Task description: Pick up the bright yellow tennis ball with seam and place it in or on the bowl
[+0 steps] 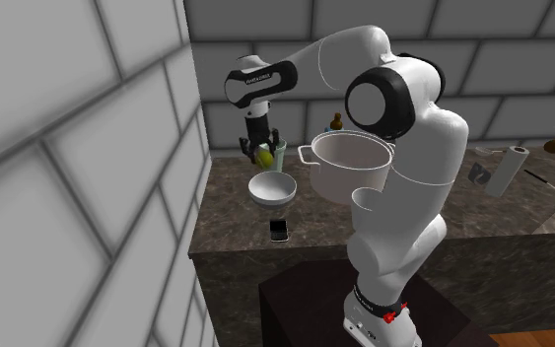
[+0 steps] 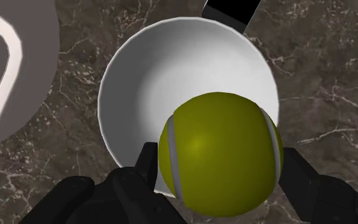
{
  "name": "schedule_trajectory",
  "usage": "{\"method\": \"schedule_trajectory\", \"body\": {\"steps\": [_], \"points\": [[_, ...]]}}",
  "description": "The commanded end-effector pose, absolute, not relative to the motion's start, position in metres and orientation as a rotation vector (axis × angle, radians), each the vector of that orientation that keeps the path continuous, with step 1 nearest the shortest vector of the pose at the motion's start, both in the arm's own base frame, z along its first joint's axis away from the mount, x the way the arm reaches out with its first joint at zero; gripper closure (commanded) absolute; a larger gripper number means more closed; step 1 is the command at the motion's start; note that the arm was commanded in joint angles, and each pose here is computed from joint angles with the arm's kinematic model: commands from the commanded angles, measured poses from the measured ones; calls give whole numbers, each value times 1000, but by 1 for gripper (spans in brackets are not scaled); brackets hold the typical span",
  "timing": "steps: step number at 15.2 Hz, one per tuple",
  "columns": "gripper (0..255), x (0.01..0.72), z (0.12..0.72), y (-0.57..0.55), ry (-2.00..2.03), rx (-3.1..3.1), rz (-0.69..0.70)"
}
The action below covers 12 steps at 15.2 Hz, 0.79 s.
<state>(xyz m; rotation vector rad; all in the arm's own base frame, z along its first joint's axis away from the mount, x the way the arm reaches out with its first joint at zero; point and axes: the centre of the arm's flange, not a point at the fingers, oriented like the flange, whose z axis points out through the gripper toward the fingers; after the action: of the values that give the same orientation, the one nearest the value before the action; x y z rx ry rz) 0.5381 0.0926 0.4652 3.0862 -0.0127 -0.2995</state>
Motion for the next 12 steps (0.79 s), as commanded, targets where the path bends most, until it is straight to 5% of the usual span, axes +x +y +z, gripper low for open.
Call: {"method": "schedule_trajectory", "body": {"steps": [1,12], "points": [[255,529,464,67,-11,3087,-299],[255,529,406,67,-11,3087,-299]]}}
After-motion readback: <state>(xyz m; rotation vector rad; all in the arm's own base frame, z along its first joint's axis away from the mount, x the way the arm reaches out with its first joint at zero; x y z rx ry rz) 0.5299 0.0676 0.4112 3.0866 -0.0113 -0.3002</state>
